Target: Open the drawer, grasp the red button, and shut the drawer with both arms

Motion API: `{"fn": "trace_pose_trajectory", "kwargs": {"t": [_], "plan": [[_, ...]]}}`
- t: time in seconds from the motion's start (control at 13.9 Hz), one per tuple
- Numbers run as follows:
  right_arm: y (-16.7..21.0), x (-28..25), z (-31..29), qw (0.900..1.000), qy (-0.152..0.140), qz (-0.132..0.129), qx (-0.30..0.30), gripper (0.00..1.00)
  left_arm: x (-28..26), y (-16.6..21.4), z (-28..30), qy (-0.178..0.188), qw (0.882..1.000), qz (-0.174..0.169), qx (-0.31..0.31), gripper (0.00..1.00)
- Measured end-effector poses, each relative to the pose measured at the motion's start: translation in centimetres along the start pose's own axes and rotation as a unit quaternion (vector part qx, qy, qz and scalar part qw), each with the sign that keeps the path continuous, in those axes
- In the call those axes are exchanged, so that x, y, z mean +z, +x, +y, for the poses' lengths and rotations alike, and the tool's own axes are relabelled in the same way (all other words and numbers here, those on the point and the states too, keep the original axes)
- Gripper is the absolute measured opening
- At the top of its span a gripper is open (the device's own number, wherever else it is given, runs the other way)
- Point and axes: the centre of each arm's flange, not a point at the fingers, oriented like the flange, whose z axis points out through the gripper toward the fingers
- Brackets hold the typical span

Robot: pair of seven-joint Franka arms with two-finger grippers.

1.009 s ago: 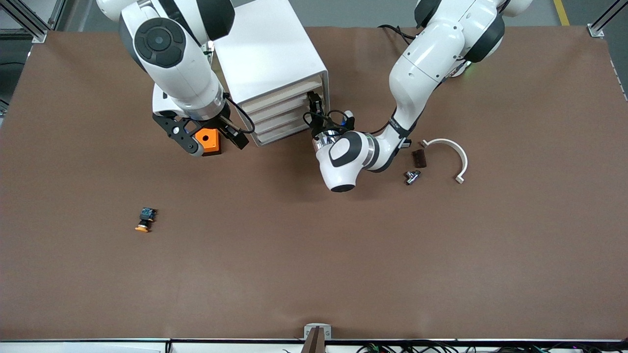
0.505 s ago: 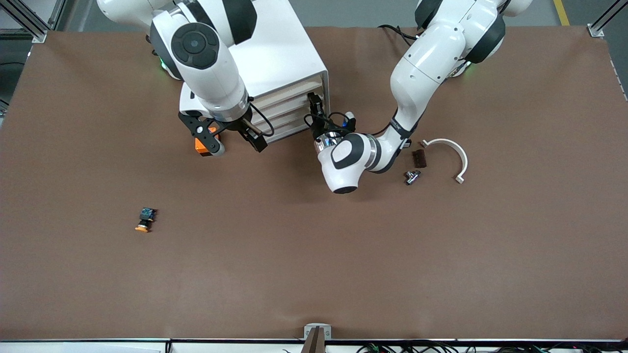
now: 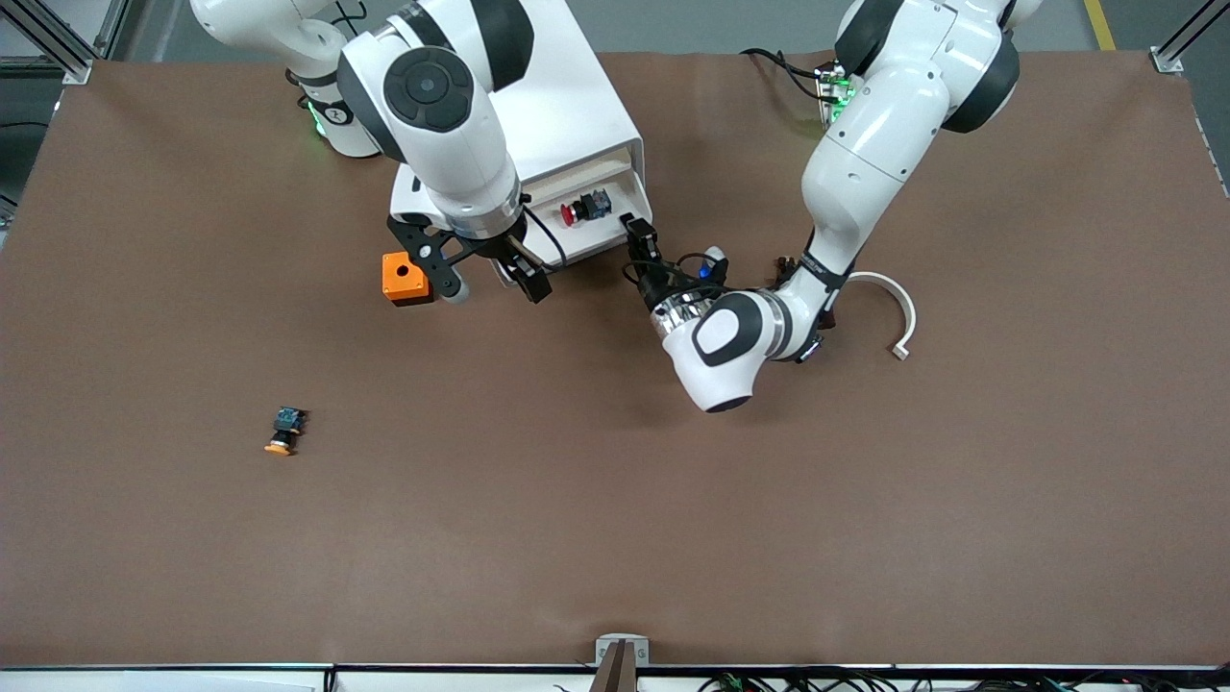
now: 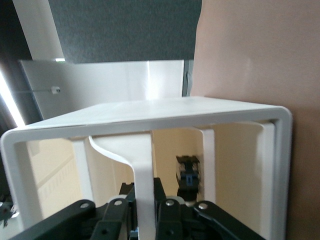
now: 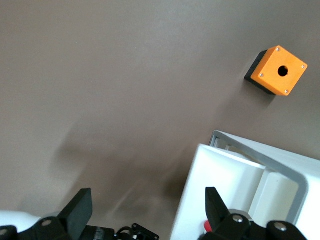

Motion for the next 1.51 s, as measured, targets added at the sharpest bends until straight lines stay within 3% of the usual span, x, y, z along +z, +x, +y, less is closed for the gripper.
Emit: {"fn": "trace_pose_trajectory", "kwargs": {"t": [0.36, 0.65, 0.72, 0.94, 1.23, 1.3, 1.51], "plan": [[-2.7, 1.2, -0.4, 1.0, -0.005, -0.005, 0.0, 1.0, -6.0, 2.3, 0.4, -0.005, 0.998, -0.064, 0.0, 0.1], [-5.5, 3.7, -1.6, 1.0, 0.007, -0.006, 0.018, 1.0, -6.9, 2.4, 0.5, -0.01, 0.997, -0.08, 0.008, 0.11], [-6.2, 4.5, -1.9, 1.0, 0.008, -0.006, 0.023, 1.0, -7.1, 2.3, 0.5, -0.014, 0.996, -0.086, 0.014, 0.16], [-8.4, 6.8, -2.3, 0.999, 0.002, -0.004, 0.04, 1.0, -7.9, 1.9, 0.3, -0.025, 0.992, -0.105, 0.062, 0.49], [-10.7, 9.0, -2.5, 0.999, -0.007, -0.003, 0.046, 1.0, -11.8, 2.4, -1.2, -0.057, 0.973, -0.127, 0.184, 0.91], [-11.2, 9.5, -2.5, 0.999, -0.01, -0.003, 0.045, 1.0, -12.8, 2.6, -1.7, -0.067, 0.964, -0.131, 0.22, 0.98], [-12.6, 11.3, -2.5, 0.999, -0.019, -0.007, 0.039, 1.0, -15.3, 3.1, -2.8, -0.096, 0.931, -0.136, 0.324, 0.99]]}}
